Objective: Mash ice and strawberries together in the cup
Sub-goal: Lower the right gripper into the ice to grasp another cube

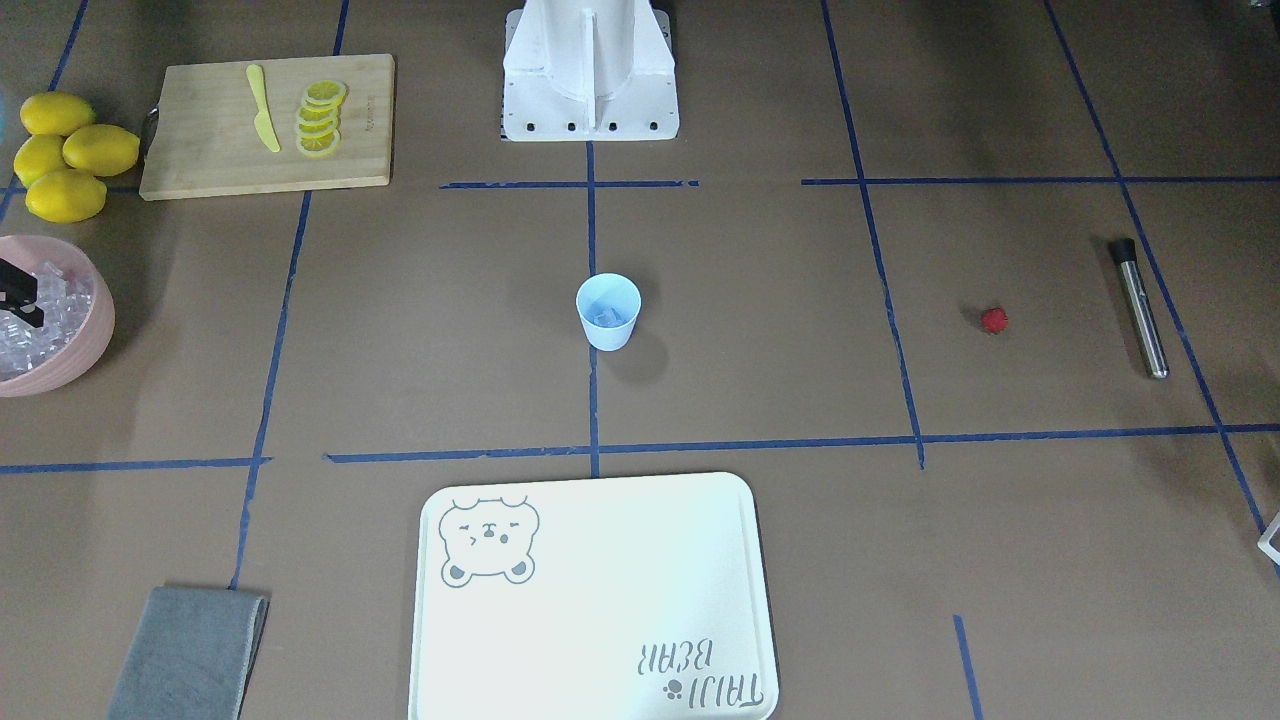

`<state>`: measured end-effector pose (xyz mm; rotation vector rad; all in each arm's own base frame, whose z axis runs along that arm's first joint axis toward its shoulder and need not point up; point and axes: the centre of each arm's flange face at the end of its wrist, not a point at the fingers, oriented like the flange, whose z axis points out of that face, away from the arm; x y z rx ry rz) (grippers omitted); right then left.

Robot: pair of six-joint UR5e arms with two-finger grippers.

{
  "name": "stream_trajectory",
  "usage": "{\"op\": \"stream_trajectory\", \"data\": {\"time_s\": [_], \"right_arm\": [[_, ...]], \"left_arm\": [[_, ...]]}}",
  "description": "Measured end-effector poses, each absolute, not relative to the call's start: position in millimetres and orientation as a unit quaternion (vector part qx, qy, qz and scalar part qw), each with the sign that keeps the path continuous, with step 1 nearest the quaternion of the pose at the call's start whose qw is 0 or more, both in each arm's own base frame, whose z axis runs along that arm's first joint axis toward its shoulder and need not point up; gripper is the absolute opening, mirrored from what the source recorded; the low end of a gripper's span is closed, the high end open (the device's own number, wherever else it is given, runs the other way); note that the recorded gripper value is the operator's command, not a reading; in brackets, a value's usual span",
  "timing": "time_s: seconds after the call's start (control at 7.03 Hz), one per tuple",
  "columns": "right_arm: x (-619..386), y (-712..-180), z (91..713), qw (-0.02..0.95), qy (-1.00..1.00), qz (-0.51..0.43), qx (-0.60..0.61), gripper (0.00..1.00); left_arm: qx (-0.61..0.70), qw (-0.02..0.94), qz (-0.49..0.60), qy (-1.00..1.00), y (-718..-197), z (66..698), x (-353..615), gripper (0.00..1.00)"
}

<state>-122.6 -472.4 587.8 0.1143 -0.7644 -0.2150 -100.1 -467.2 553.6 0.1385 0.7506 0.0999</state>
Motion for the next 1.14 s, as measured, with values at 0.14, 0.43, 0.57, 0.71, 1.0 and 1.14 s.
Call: {"op": "stream_trajectory", "data": {"time_s": [0.14, 0.43, 0.57, 0.71, 1.0, 1.14], "right_arm": [[-123, -471, 591, 0.922, -0.37, -0.104, 0.052, 0.82], [-127, -470, 600, 0.923, -0.368, -0.105, 0.042, 0.81], [-132, -470, 604, 0.923, -0.367, -0.109, 0.039, 0.78], [-135, -470, 605, 0.923, -0.367, -0.112, 0.036, 0.77], [-136, -468, 606, 0.922, -0.369, -0.114, 0.034, 0.76], [-136, -467, 608, 0.922, -0.368, -0.114, 0.032, 0.76]], "left_arm": [[0.068, 0.927, 0.049, 0.366, -467, 553, -100, 1.0], [0.07, 0.926, 0.049, 0.366, -467, 551, -100, 1.0], [0.07, 0.927, 0.048, 0.367, -467, 550, -100, 1.0], [0.071, 0.927, 0.045, 0.367, -467, 548, -100, 1.0], [0.07, 0.927, 0.043, 0.367, -467, 547, -100, 1.0], [0.071, 0.927, 0.043, 0.367, -467, 547, -100, 1.0]]}}
